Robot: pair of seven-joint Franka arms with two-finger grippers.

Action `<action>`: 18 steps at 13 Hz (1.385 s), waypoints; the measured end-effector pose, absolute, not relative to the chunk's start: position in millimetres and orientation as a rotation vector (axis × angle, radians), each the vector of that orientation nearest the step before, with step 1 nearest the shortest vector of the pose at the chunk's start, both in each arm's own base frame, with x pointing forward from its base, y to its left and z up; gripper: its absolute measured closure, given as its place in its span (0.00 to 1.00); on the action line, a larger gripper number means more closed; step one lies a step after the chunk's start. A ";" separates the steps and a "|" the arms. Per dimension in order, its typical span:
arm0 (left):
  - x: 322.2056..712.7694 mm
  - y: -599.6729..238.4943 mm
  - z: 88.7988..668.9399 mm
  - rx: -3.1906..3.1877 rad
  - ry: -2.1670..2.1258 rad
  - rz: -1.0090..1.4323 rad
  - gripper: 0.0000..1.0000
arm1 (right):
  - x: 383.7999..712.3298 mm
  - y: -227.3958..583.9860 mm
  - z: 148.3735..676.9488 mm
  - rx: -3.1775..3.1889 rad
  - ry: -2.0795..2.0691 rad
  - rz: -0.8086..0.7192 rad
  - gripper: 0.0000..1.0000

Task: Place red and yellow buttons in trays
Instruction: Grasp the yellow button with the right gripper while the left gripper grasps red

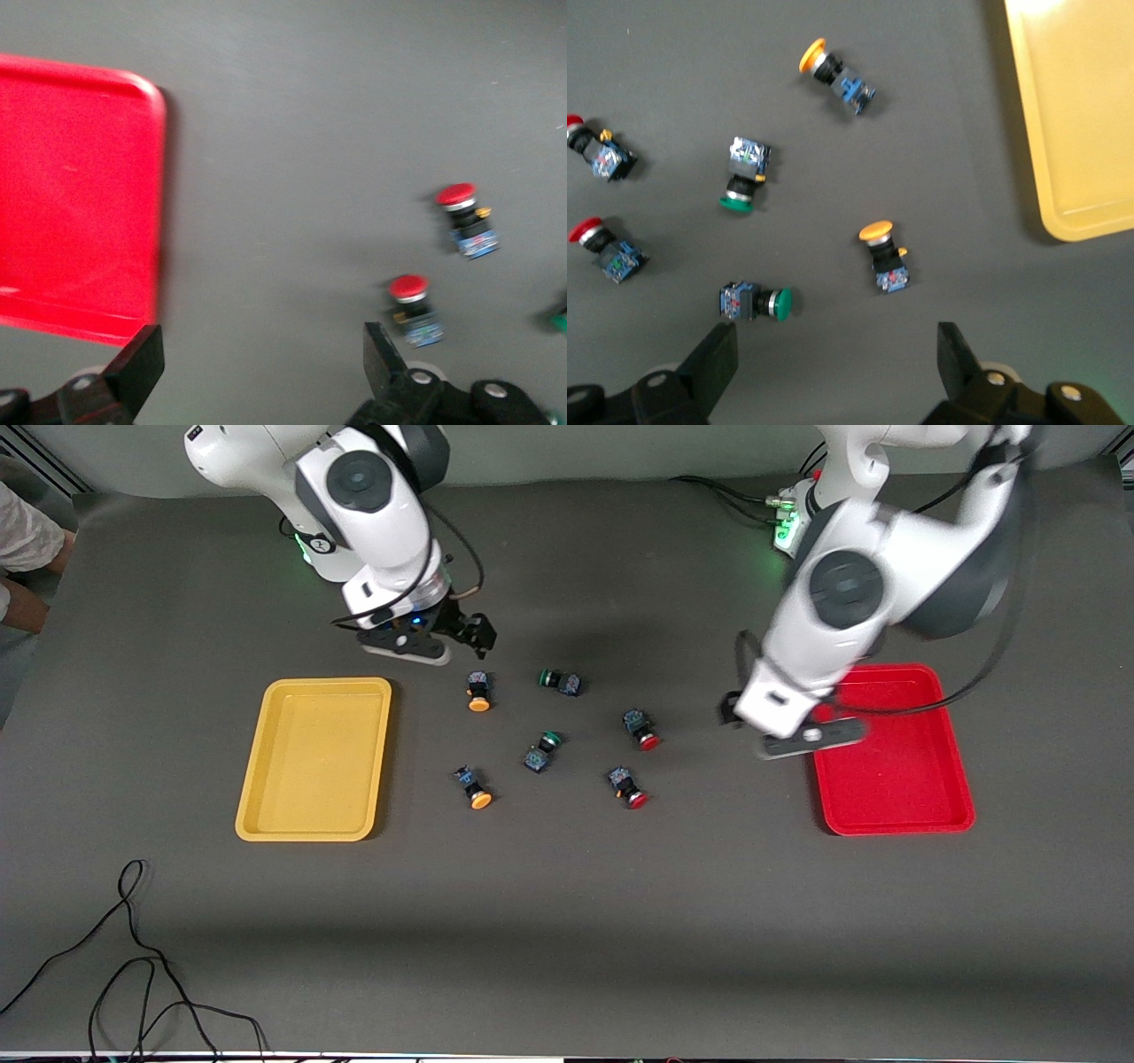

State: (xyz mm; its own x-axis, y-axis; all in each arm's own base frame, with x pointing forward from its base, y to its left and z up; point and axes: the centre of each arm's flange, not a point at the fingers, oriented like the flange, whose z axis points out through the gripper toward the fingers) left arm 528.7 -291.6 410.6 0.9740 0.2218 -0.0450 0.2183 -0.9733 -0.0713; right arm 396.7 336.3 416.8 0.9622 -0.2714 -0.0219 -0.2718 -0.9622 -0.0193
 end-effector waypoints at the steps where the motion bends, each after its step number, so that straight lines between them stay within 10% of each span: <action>1: 525.7 -314.4 386.0 -3.066 -0.399 0.090 0.00 | 397.4 333.6 413.7 -3.093 0.431 0.027 0.00; 14: 445.8 -399.9 191.5 -3.113 -0.568 0.173 0.04 | 378.0 324.6 208.8 -3.150 0.099 -0.146 0.00; 18: 440.7 -402.4 185.8 -3.109 -0.564 0.169 0.51 | 369.0 321.6 171.5 -3.154 0.052 -0.131 0.00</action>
State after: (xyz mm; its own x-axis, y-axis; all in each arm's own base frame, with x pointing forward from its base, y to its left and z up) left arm 440.7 -402.4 185.8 0.9309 0.3488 -0.1087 0.3512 -0.9363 0.0031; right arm 369.0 321.6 171.5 0.9960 -0.0321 0.0829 -0.0334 -0.9993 0.0144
